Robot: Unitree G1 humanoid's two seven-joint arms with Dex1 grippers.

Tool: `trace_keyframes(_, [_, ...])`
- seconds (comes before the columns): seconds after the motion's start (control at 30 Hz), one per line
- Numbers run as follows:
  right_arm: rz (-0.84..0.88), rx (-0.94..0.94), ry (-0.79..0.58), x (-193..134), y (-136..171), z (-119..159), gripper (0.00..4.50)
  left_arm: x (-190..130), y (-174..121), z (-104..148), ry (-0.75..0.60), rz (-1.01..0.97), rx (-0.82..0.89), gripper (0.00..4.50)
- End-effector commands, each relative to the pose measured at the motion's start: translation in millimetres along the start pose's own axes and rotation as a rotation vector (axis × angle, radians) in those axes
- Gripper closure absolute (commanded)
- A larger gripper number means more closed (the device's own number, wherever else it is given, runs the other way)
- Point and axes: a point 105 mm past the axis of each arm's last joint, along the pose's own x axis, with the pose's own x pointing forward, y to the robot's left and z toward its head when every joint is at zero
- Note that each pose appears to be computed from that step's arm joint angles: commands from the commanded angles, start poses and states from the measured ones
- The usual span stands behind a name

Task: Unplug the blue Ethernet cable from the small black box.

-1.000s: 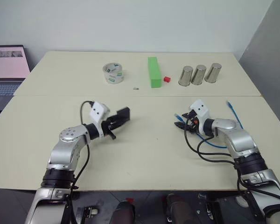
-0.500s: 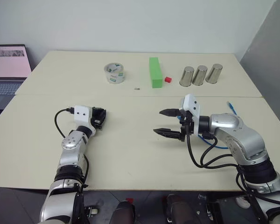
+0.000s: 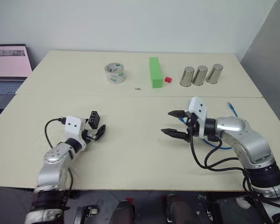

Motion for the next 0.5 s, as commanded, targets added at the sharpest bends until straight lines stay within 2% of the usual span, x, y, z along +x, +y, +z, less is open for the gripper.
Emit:
trace_keyframes(0.03, [-0.071, -0.032, -0.025, -22, -15, 8, 0.50, -15, 13, 23, -0.003, -0.005, 0.039, 0.00])
trace_keyframes(0.3, [-0.077, -0.020, 0.070, -64, -29, -4, 0.50, -42, 33, 51, 0.037, -0.102, 0.125, 0.00])
trace_keyframes(0.5, [-0.066, -0.035, 0.113, -73, -34, -8, 0.50, -56, 30, 62, 0.075, -0.265, 0.146, 0.00])
